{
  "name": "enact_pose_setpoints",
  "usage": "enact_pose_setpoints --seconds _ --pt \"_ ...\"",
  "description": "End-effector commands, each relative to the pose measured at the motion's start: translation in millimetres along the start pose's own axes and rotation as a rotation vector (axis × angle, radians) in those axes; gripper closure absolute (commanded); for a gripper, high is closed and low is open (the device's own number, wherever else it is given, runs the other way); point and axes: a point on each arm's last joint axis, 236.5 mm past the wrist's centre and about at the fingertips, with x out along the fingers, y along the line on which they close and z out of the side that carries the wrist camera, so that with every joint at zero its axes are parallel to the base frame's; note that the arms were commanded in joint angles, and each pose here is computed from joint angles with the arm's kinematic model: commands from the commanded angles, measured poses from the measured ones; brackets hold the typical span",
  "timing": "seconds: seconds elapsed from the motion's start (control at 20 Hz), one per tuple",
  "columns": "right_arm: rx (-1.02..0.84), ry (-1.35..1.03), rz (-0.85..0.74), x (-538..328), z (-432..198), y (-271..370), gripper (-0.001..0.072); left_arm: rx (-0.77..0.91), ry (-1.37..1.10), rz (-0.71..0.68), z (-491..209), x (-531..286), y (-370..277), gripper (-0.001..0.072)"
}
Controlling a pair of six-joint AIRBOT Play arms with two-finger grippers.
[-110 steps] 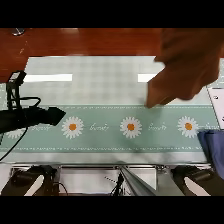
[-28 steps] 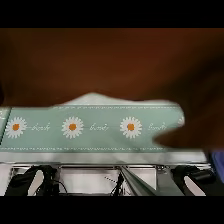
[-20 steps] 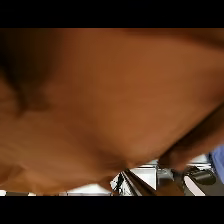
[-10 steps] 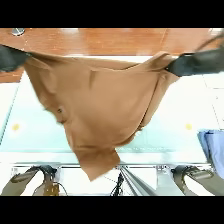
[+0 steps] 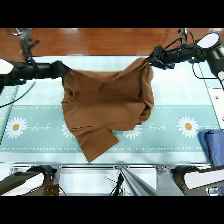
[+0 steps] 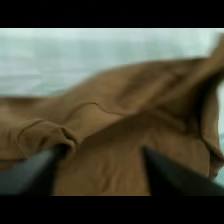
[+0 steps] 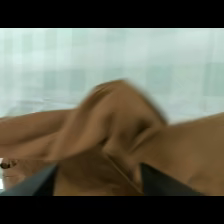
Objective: Fold the shirts.
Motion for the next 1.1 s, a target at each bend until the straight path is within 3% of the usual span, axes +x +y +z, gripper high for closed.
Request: enact_pose_setpoints --seconds 0.0,0.15,0.25,0.35,0.45,0.65,0.85,1.05 --pt "0.086 0.071 0.069 -7 -5 -15 0.0086 0.018 0.211 0.089 -48 6 32 0.0001" --pt "0.006 0.236 -0.062 -65 -42 -62 0.0086 -0.107 0.484 0.246 -107 -48 98 0.0002" --pt "-0.011 0.308 -0.316 -110 -74 -122 0.009 -0.241 0.57 0.244 -139 -83 118 0.0002" --pt "0.11 0.272 -0.462 -131 -112 -169 0.0093 -0.425 0.553 0.281 -171 -103 138 0.0002" --pt "0.208 0.202 -0.393 -119 -152 -171 0.0093 -0.578 0.52 0.267 -208 -104 142 0.0003" --pt "0.241 0.105 -0.195 -89 -219 -133 0.0093 -0.7 0.482 0.039 -246 -69 102 0.0004" --pt "0.256 0.11 -0.15 -87 -253 -120 0.0093 -0.694 0.479 0.03 -269 -38 87 0.0005" --pt "0.244 0.159 -0.133 -87 -265 -115 0.0093 -0.672 0.336 0.018 -238 -3 74 0.0006"
